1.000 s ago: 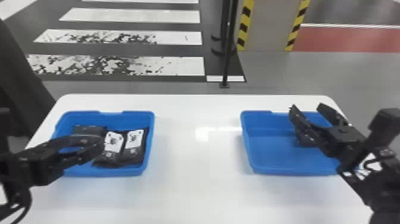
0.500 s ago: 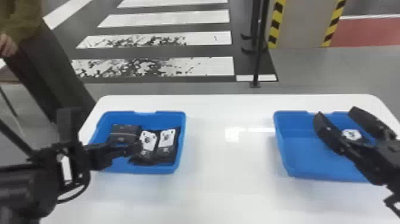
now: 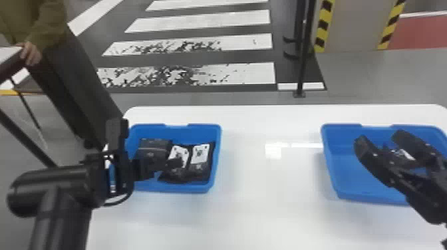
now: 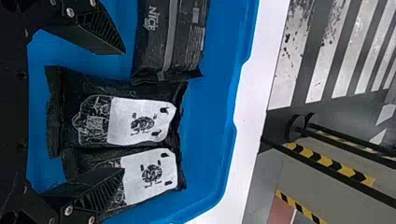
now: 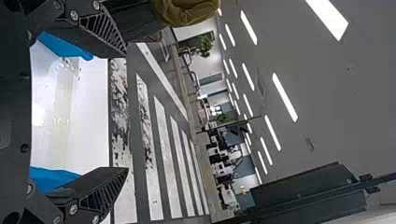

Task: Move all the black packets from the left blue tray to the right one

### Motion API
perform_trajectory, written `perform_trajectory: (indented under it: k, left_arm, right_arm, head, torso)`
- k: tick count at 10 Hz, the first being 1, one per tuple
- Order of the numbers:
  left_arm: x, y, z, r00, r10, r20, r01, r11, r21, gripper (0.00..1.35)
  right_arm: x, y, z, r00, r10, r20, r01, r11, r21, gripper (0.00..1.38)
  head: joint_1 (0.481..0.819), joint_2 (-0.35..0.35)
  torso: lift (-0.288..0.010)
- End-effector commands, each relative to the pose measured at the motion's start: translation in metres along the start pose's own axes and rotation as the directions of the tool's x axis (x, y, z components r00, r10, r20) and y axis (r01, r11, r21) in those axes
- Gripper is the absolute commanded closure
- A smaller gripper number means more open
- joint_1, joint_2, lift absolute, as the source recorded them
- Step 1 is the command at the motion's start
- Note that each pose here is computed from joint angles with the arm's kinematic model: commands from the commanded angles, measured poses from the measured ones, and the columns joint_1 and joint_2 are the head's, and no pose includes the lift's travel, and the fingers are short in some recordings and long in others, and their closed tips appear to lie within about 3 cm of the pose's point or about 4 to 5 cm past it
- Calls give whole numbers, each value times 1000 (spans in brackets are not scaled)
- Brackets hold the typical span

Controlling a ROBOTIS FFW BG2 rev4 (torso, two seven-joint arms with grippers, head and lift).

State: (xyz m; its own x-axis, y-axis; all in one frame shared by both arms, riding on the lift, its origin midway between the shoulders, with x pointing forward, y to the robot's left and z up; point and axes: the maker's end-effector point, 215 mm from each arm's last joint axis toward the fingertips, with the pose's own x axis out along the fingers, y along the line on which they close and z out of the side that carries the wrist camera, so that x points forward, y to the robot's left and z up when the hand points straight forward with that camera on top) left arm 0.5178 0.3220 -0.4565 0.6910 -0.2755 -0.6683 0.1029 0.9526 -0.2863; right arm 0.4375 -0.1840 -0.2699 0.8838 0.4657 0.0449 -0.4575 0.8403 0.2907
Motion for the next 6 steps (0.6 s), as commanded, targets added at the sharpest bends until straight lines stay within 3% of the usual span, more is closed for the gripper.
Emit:
perform_trajectory:
  k: [1,2,3,4,6]
  left_arm:
    - [15,-6,-5,999,-28,-27,27,1000,-16,159]
    - [19,-10,-9,998,-42,-39,41,999,-25,233]
    - [20,-9,-21,996,-47,-72,44,998,-47,455]
    - [19,-7,-27,995,-43,-89,39,998,-55,837]
    - [18,-4,-24,997,-49,-62,46,998,-54,1227]
  right_arm:
    - [0,1,-1,1000,1,-2,-1,1000,7,163]
    - [0,1,-1,1000,2,1,-2,1000,12,163]
    - [0,1,0,1000,3,3,-3,1000,15,163]
    - [0,1,-1,1000,2,3,-2,1000,19,163]
    - [0,1,-2,1000,6,7,-6,999,37,163]
  head:
    - [695,160]
    - [695,156]
    - [695,148]
    - [695,143]
    - [695,144]
  torso:
    - [-140]
    - [-140]
    - [-140]
    - [-140]
    - [-140]
